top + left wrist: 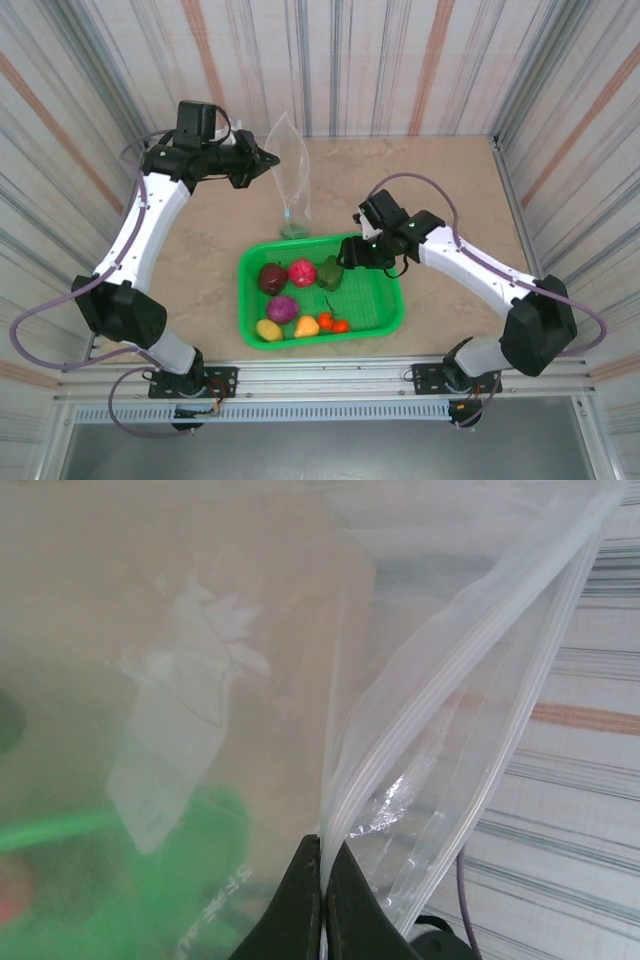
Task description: Place the food in the zip-top bag and seal the zipper
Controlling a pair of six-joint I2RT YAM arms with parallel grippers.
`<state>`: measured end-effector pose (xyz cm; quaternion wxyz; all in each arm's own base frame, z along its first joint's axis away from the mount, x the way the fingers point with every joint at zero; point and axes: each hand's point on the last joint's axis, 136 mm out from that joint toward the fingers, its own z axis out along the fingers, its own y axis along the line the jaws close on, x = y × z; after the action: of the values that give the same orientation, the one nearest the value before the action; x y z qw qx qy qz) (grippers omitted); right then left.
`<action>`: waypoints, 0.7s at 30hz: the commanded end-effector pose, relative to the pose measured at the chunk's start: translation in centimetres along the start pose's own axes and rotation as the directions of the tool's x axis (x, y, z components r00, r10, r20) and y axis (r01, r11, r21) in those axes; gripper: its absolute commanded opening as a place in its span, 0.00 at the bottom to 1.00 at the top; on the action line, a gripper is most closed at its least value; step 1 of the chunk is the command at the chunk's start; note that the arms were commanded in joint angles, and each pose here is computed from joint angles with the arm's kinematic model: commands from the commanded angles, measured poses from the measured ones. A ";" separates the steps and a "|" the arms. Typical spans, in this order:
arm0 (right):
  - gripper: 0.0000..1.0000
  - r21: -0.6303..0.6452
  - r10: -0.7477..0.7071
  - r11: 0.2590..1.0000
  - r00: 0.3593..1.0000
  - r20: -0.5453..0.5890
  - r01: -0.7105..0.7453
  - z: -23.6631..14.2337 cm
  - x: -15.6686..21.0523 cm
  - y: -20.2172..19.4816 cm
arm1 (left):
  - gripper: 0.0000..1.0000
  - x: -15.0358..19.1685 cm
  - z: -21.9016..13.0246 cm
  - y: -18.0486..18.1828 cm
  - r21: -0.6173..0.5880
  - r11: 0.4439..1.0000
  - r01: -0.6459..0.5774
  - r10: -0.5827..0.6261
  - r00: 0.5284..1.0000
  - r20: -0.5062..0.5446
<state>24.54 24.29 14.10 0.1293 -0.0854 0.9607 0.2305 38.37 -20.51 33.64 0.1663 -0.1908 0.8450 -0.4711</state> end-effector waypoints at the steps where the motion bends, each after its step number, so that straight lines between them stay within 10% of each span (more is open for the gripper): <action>1: 0.77 -0.032 0.004 0.999 0.999 0.039 -0.003 1.4 -1.3 0.9 | 0.00 0.6 -0.8 0.6 -0.019 1.000 -0.004 0.004 1.000 -0.007; 21: 0.86 0.184 -0.052 0.981 0.998 -0.040 0.058 9.5 0.4 -1.9 | 0.00 0.7 -0.8 1.4 -0.038 0.998 0.046 -0.046 0.999 -0.017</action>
<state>26.39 27.82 6.41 0.1235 -0.1055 0.9722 0.1686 38.03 -20.14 32.79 0.1516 -0.2026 0.8497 -0.4626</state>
